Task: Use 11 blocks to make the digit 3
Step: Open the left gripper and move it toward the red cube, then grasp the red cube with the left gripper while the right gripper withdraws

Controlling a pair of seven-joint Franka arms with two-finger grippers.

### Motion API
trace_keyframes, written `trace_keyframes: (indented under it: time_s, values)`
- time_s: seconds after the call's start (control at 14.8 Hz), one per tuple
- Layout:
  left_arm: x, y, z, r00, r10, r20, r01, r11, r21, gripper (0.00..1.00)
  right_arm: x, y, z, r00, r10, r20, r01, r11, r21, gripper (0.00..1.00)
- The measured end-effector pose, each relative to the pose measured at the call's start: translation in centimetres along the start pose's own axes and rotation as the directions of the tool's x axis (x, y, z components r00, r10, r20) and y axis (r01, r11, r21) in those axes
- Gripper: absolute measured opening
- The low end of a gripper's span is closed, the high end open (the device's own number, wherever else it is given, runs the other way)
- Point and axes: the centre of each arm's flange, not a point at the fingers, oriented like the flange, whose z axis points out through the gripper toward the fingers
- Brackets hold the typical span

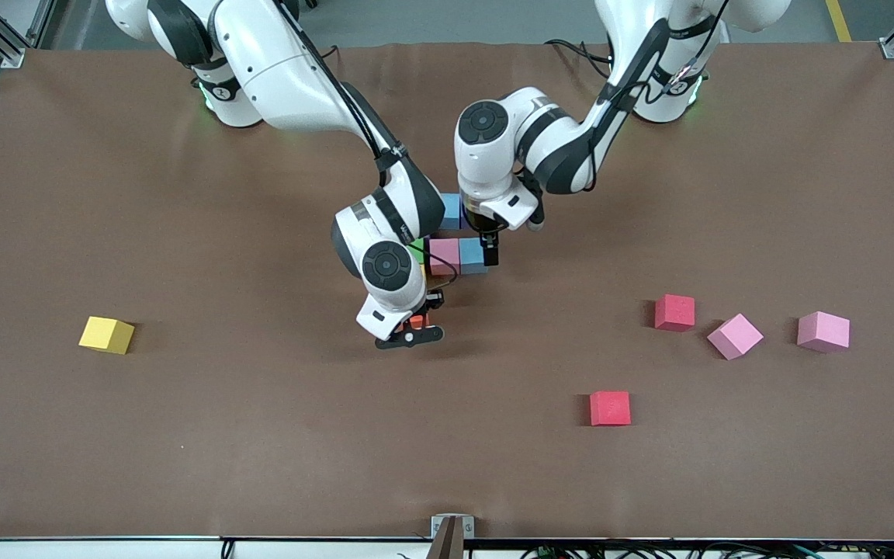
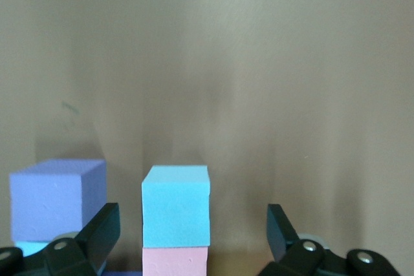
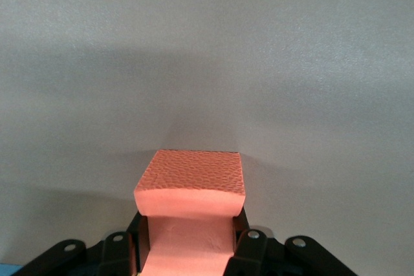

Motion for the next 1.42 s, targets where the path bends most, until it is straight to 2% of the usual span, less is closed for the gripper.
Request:
trace_keyframes:
  time_s: [0.41, 0.61, 0.74, 0.81, 1.01, 1.15, 1.28, 1.42]
  values:
    - [6.8, 5.5, -5.8, 0.987, 0.161, -0.020, -0.161, 0.987, -0.006, 1.00, -0.1, -0.1, 0.0, 1.000, -0.003, 0.004, 0.003, 1.000, -0.004, 0.52]
    - [11.1, 10.2, -7.7, 0.960, 0.279, -0.019, -0.279, 0.960, -0.022, 1.00, -0.1, -0.1, 0.0, 1.000, -0.003, 0.005, 0.003, 1.000, -0.004, 0.52]
    - [13.4, 13.1, -7.7, 0.927, 0.375, -0.020, -0.375, 0.926, -0.030, 1.00, -0.1, -0.1, 0.0, 1.000, -0.003, 0.005, 0.003, 1.000, -0.004, 0.52]
    - [14.2, 14.5, -7.3, 0.903, 0.429, -0.021, -0.429, 0.903, -0.030, 1.00, -0.2, -0.1, 0.1, 1.000, -0.003, 0.007, 0.003, 1.000, -0.005, 0.56]
    - [16.5, 18.8, -4.7, 0.813, 0.582, -0.022, -0.582, 0.813, -0.016, 0.93, -0.3, -0.1, 0.6, 1.000, -0.007, 0.020, 0.008, 1.000, -0.012, 0.82]
    - [18.5, 21.6, -2.3, 0.741, 0.671, -0.019, -0.671, 0.741, 0.000, 0.91, -0.2, -0.1, 0.3, 1.000, -0.013, 0.013, 0.013, 1.000, -0.011, 0.99]
    - [21.2, 23.9, 0.0, 0.656, 0.755, -0.011, -0.755, 0.656, 0.016, 0.91, -0.1, -0.2, -0.1, 1.000, -0.015, 0.017, 0.015, 1.000, -0.011, 1.00]
    - [23.2, 25.6, 0.8, 0.516, 0.857, -0.010, -0.857, 0.516, 0.014, 0.91, 0.1, -0.1, -1.0, 1.000, -0.014, 0.027, 0.014, 1.000, -0.015, 1.00]
